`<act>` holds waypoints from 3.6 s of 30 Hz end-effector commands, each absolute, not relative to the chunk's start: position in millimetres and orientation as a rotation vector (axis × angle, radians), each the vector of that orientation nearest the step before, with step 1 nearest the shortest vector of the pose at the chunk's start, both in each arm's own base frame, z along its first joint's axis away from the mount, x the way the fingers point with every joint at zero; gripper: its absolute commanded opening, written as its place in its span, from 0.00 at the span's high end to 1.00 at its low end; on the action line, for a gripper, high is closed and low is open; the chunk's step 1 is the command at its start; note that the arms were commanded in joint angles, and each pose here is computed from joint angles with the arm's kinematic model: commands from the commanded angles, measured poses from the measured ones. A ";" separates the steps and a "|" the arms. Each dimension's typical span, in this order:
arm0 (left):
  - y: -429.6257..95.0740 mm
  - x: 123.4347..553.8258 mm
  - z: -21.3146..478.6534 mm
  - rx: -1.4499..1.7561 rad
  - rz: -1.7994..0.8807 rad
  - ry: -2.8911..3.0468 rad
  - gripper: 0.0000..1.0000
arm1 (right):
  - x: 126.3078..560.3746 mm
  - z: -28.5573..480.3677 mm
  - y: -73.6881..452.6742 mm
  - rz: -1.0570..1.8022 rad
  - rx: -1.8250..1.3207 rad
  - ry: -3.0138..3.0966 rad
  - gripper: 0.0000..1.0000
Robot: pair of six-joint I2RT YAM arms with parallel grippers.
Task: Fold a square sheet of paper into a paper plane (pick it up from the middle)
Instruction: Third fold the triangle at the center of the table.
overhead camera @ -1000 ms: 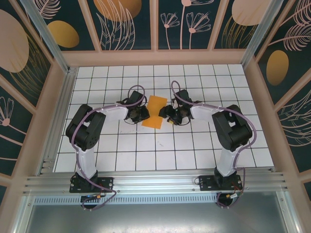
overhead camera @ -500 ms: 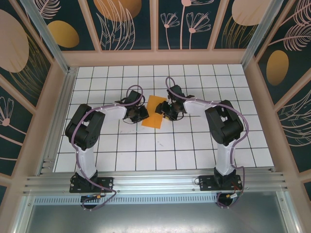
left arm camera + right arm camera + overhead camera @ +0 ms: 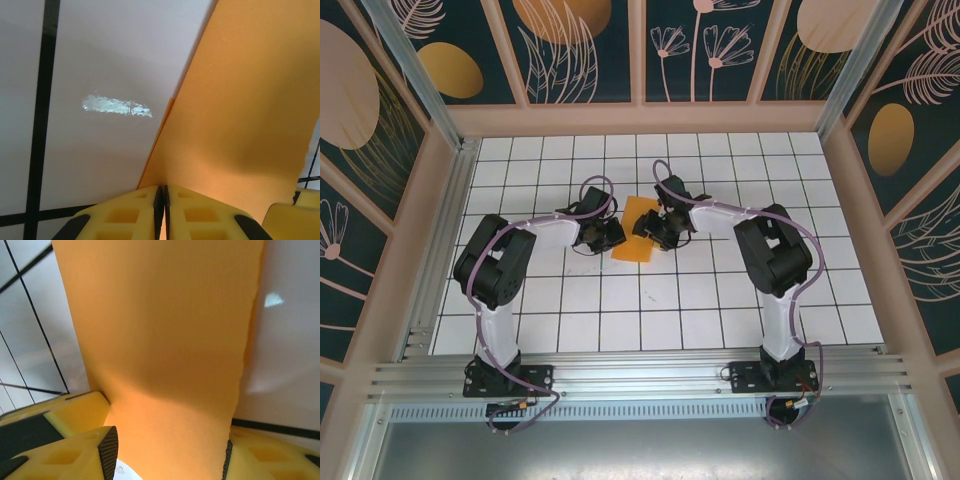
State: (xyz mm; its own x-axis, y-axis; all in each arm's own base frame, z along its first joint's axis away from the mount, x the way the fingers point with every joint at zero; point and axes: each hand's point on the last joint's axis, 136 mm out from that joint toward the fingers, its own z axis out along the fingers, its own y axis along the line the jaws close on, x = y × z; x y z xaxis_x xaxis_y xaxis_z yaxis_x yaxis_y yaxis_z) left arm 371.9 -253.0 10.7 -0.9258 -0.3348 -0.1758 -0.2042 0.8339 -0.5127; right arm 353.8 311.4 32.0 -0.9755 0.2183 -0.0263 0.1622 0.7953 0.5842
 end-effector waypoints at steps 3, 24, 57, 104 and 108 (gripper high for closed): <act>-228.4 341.8 -35.7 -0.500 -0.570 2.895 0.85 | 333.2 33.3 315.8 1.012 0.325 2.949 0.45; -243.9 358.7 -1.6 -0.432 -0.699 2.796 0.84 | 296.7 48.2 301.8 1.141 0.381 2.963 1.00; -272.9 379.8 -3.6 -0.342 -0.853 2.753 0.87 | 266.1 55.8 279.4 1.122 0.338 3.031 0.88; -273.0 419.1 8.9 -0.358 -0.800 2.684 0.89 | 338.5 47.9 326.0 1.154 0.215 2.896 1.00; -266.8 412.6 -3.2 -0.387 -0.756 2.721 0.90 | 344.6 52.7 332.3 1.184 0.175 2.849 1.00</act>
State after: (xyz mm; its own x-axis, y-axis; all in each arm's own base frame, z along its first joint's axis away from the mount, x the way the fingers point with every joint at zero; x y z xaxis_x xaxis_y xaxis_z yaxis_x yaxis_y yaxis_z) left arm 420.4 -278.8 16.2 -0.9128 -0.3359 -0.2323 -0.1394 0.7910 -0.5957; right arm 336.2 321.3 49.9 -0.9874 0.1515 0.0454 0.1409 0.7120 0.6878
